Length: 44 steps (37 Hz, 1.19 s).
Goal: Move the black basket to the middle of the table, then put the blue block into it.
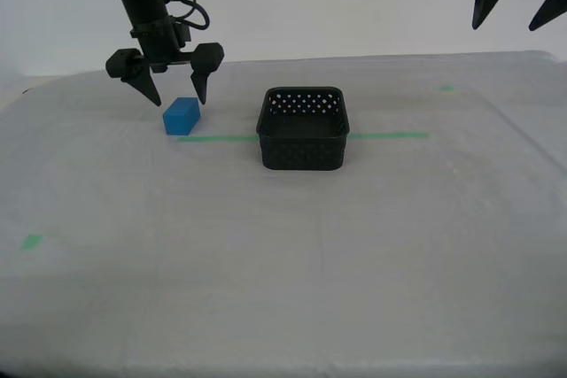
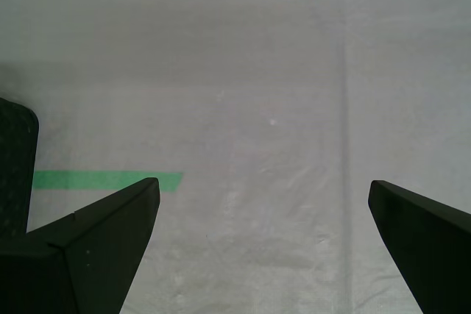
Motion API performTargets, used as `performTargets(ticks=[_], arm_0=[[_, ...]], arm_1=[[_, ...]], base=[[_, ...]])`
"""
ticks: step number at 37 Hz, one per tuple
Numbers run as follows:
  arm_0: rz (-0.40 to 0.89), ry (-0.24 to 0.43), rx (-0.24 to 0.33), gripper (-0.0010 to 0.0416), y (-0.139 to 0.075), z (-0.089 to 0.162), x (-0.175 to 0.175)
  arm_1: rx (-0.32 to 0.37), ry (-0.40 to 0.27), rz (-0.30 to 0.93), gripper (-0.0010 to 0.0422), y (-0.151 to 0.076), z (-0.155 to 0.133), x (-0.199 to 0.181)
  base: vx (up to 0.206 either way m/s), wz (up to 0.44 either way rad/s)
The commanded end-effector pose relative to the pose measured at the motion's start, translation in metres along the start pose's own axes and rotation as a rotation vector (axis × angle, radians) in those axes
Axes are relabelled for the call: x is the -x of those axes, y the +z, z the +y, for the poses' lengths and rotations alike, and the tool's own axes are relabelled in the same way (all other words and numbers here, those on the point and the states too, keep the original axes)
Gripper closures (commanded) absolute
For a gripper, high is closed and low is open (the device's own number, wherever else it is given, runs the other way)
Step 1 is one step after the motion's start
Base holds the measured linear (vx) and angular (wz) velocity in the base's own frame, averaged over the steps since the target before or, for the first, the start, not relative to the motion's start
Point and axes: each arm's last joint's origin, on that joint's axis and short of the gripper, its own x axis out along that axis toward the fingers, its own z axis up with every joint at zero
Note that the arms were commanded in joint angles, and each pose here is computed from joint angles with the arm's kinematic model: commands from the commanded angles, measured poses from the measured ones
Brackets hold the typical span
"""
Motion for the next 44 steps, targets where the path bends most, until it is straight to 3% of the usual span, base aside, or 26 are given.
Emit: performTargets(ticks=[1,16,32,36,44], arm_0=[[-0.007,0.0,0.001,0.0007,0.001,0.0,0.0],[-0.013,0.001,0.001,0.0007,0.001,0.0,0.0],[-0.027,0.002,0.001,0.0007,0.003,0.0,0.0],[-0.027,0.002,0.001,0.0007,0.003,0.0,0.0],[-0.028,0.002,0.001,0.0007,0.003,0.0,0.0]], arm_1=[[-0.002,0.004,0.002,0.0011,0.0,0.0,-0.006],[-0.001,0.013,0.012,0.0011,-0.001,0.002,-0.028],[-0.004,0.011,-0.032,0.0011,0.004,0.001,-0.025],[-0.043,0.012,-0.033,0.0012,0.005,0.001,-0.025],[-0.046,0.027,-0.03,0.0012,0.003,0.001,-0.027]], base=[[0.0,0.0],[0.0,0.0],[0.0,0.0],[0.0,0.0],[0.0,0.0]])
